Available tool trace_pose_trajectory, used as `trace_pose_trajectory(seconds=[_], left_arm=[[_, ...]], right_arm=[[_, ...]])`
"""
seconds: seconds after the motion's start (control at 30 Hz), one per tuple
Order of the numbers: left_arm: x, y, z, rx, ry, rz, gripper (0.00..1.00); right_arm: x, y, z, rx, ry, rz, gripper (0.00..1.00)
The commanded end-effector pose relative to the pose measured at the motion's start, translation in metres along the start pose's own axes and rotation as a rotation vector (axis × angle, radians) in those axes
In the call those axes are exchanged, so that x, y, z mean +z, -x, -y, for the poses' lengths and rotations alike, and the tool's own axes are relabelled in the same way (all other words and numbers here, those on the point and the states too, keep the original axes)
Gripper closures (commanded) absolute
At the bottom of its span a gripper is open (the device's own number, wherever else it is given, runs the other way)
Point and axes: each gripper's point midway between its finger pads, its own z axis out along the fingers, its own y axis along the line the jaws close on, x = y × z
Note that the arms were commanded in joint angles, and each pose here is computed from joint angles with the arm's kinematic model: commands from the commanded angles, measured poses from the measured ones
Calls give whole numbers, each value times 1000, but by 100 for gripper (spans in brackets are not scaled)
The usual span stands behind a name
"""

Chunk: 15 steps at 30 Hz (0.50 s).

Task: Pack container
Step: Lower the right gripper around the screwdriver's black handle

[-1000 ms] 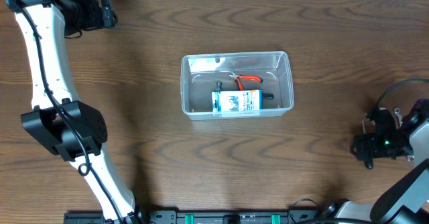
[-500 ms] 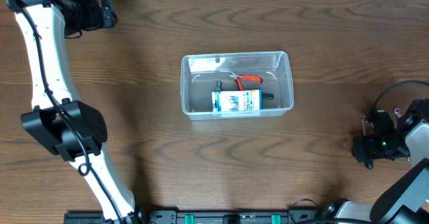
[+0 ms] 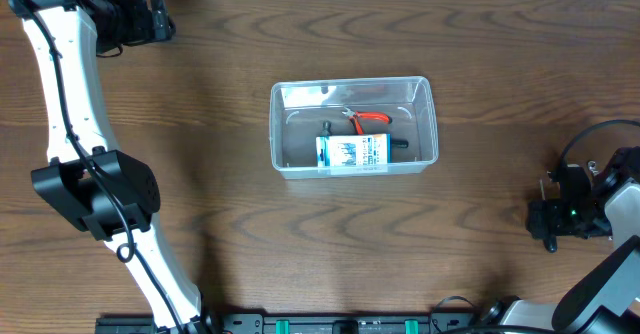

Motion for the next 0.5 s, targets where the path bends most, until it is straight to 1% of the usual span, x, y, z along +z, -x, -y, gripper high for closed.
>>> trace_pose_trajectory(seconds=[0.0,0.47], left_arm=[[-7,4,1,0,-6,20,2],[-7,4,1,0,-6,20,2]], right_arm=[[8,-3,-5,21,21,-27,1],[19,2,-2,25,22,-28,1]])
